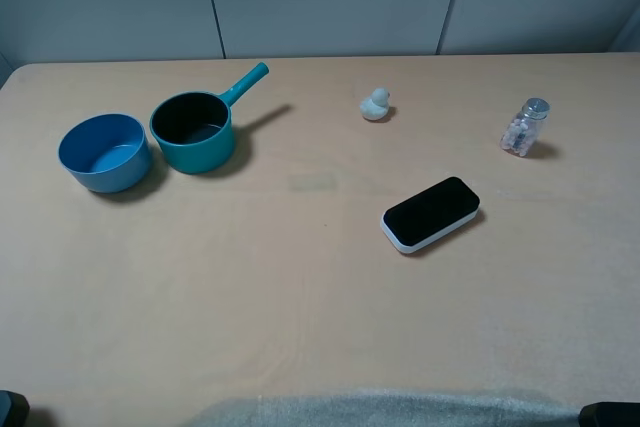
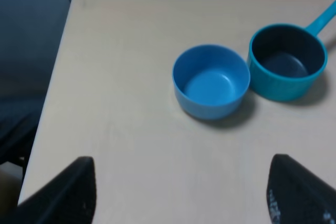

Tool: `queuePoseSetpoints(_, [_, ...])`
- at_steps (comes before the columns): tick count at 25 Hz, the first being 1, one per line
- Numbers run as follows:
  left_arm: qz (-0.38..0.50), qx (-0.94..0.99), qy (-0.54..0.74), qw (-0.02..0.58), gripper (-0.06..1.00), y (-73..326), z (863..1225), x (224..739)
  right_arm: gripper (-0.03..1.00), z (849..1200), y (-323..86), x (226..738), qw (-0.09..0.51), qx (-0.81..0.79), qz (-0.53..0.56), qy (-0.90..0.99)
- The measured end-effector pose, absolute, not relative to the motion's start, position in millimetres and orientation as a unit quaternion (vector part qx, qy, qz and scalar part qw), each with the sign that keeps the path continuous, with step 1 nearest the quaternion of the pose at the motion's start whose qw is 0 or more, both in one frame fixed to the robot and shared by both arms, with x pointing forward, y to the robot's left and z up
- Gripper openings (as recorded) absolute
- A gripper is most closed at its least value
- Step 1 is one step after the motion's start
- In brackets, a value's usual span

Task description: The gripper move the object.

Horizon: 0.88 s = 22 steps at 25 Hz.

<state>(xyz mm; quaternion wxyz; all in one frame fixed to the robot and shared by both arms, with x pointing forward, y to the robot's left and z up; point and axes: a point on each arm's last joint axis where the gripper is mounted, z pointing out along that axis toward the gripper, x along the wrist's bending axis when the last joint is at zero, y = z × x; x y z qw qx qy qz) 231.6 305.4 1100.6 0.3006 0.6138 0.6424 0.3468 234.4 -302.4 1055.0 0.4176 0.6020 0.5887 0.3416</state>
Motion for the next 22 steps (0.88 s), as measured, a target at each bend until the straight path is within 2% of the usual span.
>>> queuePoseSetpoints(13, [0.334, 0.645, 0.607, 0.324, 0.74, 297, 1059, 211, 0.68, 1055, -302, 234, 0.418, 0.602, 0.342, 0.589])
queuePoseSetpoints(22, [0.309, 0.676, 0.596, 0.303, 0.74, 296, 1042, 217, 0.68, 1055, -302, 234, 0.418, 0.602, 0.342, 0.589])
